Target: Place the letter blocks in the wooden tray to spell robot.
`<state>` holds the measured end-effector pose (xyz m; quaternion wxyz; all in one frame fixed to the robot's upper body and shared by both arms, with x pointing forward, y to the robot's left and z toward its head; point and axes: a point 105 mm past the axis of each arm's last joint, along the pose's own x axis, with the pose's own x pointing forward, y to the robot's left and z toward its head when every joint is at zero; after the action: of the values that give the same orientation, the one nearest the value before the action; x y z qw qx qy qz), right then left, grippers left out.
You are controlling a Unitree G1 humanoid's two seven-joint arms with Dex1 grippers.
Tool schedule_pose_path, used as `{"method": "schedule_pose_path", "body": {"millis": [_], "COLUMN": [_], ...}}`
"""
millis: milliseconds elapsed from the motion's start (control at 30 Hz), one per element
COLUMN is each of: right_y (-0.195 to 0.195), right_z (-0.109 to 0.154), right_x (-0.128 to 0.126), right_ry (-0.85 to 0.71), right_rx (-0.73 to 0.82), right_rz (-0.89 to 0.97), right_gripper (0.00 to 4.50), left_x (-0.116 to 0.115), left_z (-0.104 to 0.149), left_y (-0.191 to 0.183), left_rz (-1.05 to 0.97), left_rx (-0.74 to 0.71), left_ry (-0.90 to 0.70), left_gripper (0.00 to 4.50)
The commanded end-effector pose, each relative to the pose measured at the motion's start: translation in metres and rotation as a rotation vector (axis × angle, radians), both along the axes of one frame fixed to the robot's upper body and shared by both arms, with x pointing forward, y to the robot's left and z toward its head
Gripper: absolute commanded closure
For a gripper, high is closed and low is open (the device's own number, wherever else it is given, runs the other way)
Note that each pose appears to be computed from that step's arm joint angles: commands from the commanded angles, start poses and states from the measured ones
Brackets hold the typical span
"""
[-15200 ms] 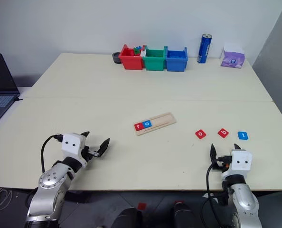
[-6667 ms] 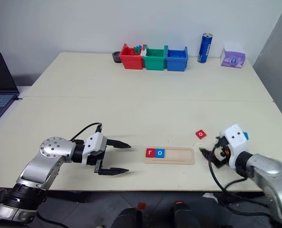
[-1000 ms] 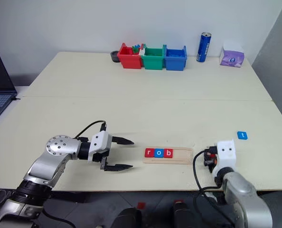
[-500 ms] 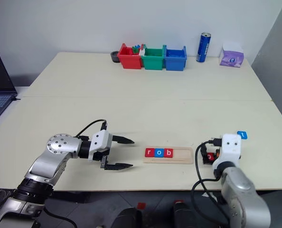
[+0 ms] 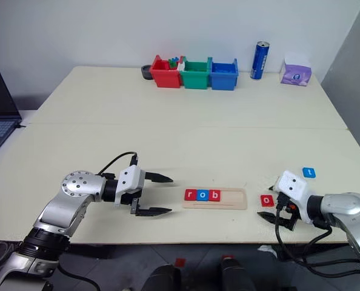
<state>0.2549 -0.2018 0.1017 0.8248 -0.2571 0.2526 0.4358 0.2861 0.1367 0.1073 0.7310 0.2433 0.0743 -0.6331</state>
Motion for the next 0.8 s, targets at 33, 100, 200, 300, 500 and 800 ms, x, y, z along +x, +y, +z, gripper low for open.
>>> {"method": "schedule_pose_path", "body": {"millis": [33,100,200,300,500,800], "right_y": [-0.003,-0.005,-0.010,-0.010,-0.006,0.014], "right_z": [0.006,0.005,0.002,0.002,0.001,0.022], "right_x": [0.011,0.014,0.017,0.019,0.024,0.021], "right_ry": [-0.047,-0.042,-0.027,-0.003,0.019,-0.016], "right_rx": [-0.048,-0.072,-0.113,-0.120,-0.101,-0.043], "right_rz": [0.064,0.088,0.125,0.155,0.173,0.229], "right_gripper": [0.02,0.02,0.02,0.19,2.13,3.08], "left_x": [-0.002,-0.002,-0.001,0.000,-0.001,-0.002], "left_z": [0.005,0.004,0.003,0.003,0.003,0.005], "left_y": [-0.004,-0.002,0.000,0.002,0.001,0.003], "left_rz": [-0.018,-0.015,-0.011,-0.007,-0.001,0.012], "left_rx": [-0.001,0.001,0.008,0.011,0.009,0.011], "left_ry": [-0.027,-0.028,-0.032,-0.036,-0.041,-0.045], "left_gripper": [0.00,0.00,0.00,0.00,0.00,0.00]}}
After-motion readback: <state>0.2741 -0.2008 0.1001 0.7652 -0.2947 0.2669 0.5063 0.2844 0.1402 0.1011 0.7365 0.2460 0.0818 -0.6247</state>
